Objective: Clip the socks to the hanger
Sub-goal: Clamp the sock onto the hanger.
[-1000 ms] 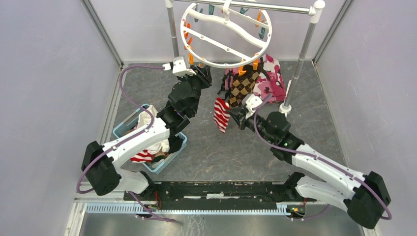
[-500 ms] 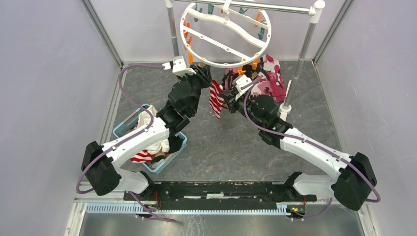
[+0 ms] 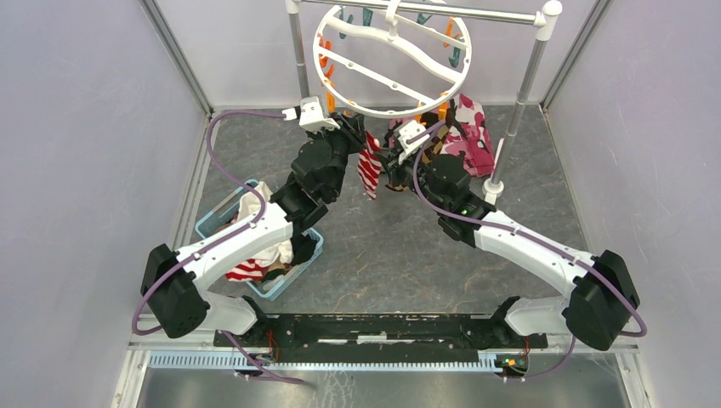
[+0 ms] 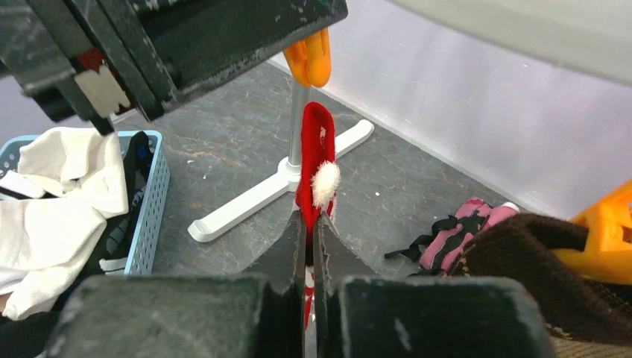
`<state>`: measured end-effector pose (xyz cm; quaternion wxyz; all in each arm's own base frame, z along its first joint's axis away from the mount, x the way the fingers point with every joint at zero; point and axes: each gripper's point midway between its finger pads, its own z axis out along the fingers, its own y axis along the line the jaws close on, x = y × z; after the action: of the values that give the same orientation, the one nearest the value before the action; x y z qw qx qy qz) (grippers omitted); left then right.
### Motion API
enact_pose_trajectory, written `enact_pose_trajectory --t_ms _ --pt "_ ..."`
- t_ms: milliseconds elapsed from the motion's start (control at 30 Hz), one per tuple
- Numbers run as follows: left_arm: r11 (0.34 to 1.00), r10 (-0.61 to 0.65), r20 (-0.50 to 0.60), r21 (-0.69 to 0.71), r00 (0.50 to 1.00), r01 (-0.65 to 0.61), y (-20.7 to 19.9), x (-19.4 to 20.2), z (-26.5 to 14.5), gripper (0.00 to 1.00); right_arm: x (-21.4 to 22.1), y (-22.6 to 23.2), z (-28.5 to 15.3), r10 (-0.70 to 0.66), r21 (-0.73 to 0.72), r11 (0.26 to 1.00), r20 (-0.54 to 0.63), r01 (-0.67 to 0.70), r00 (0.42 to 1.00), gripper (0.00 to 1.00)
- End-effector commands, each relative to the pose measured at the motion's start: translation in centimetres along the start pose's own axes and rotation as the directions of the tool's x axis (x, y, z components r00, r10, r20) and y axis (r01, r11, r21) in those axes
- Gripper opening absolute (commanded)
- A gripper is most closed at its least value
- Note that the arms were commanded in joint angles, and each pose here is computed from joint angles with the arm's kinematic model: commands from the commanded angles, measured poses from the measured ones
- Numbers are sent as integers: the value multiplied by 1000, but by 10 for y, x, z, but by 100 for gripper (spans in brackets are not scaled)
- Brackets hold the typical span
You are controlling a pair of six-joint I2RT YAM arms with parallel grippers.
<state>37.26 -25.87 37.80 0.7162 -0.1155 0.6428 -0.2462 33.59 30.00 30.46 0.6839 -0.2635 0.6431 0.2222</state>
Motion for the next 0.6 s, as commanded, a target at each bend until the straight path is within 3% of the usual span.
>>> enact_pose_trajectory --t_ms 0,567 --pt "996 -85 51 7 995 84 -11 -27 -1 2 -44 -7 7 7 28 1000 118 -11 993 0" --pt "995 -96 47 8 994 96 -11 -27 -2 2 -50 -8 10 10 33 999 129 -14 992 0"
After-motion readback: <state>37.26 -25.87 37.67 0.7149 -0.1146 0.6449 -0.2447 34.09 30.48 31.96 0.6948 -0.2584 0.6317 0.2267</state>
